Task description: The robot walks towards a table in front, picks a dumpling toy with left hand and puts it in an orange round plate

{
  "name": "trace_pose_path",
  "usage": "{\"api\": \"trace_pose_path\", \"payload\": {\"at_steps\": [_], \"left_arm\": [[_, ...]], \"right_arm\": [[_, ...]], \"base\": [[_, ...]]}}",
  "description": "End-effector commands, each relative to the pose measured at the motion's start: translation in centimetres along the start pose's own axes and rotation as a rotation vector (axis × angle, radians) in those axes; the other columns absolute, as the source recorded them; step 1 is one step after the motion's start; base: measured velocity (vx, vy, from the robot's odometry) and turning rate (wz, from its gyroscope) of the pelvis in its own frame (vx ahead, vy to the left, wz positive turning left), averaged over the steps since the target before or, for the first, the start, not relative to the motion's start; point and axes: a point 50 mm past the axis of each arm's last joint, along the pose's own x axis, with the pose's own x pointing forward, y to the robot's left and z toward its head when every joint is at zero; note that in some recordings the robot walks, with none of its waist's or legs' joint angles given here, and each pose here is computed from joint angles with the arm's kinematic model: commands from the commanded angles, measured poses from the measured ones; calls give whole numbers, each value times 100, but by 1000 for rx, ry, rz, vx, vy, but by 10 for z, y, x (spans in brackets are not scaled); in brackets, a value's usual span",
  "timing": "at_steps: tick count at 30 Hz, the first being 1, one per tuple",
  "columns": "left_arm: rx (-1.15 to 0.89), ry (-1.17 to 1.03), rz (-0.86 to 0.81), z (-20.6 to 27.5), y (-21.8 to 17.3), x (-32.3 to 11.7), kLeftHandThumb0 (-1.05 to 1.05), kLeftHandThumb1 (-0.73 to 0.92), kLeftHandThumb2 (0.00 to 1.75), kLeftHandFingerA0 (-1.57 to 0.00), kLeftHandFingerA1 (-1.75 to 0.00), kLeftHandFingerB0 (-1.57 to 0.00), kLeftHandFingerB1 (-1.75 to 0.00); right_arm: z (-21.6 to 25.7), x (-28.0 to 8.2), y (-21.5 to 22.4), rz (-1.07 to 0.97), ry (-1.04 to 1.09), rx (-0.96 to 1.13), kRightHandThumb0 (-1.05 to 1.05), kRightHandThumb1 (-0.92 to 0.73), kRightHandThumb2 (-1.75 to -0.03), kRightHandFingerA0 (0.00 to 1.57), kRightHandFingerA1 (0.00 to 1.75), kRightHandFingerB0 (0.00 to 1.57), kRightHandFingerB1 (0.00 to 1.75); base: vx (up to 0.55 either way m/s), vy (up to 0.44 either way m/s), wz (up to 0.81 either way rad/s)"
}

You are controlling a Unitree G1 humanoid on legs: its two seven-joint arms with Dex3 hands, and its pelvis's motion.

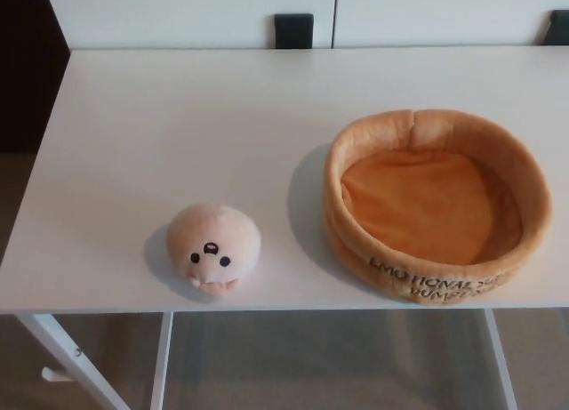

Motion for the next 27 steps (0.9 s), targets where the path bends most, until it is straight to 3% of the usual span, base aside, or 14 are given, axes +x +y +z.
{"api": "trace_pose_path", "payload": {"at_steps": [1,3,7,9,10,11,13,17,18,19,27], "left_arm": [[60,-678,142,97,51,-66,-35,46,55,-10,-28,-13,-27],[160,-940,164,156,73,-114,-36,43,54,-9,-31,-15,-27],[285,-1117,244,212,102,-147,-41,41,56,-6,-30,-13,-27],[323,-1173,262,236,109,-158,-34,39,52,0,-33,-9,-26],[353,-1204,275,247,111,-160,-32,25,65,0,-30,0,-19],[403,-1240,299,259,114,-163,-35,26,64,0,-26,0,-14],[514,-1272,363,280,115,-166,-40,27,63,0,-20,0,-7],[632,-1297,440,305,113,-167,-32,31,66,0,-23,0,-18],[678,-1307,440,317,109,-166,-21,41,54,0,-23,0,-21],[734,-1318,447,329,107,-164,-20,35,65,-2,-22,-1,-18],[983,-1209,409,369,96,-150,-4,40,67,-2,-23,-1,-18]], "right_arm": [[-1,0,-4,-14,11,-12,-32,-65,-59,63,46,51,39],[-2,0,-3,-23,30,-16,-33,-66,-60,64,46,52,40],[6,2,-3,-7,16,-22,-34,-67,-60,60,46,51,39],[6,1,-2,-15,6,2,-32,-70,-61,64,48,53,41],[6,1,-2,-17,7,-6,-33,-69,-60,64,47,53,40],[6,2,-2,-20,10,-18,-34,-67,-60,63,47,52,40],[6,2,-1,-19,14,-24,-34,-67,-60,64,48,52,40],[5,2,0,-14,13,-31,-34,-66,-59,62,48,51,40],[3,2,1,-12,17,-20,-33,-68,-60,63,48,52,40],[2,1,2,-11,19,-10,-33,-67,-60,63,47,52,40],[3,1,1,-9,16,-8,-31,-68,-60,66,48,54,41]], "base": [[0,0,0],[0,0,0],[0,0,0],[0,0,0],[0,0,0],[0,0,0],[0,0,0],[0,0,0],[0,0,0],[0,0,0],[0,0,0]]}}
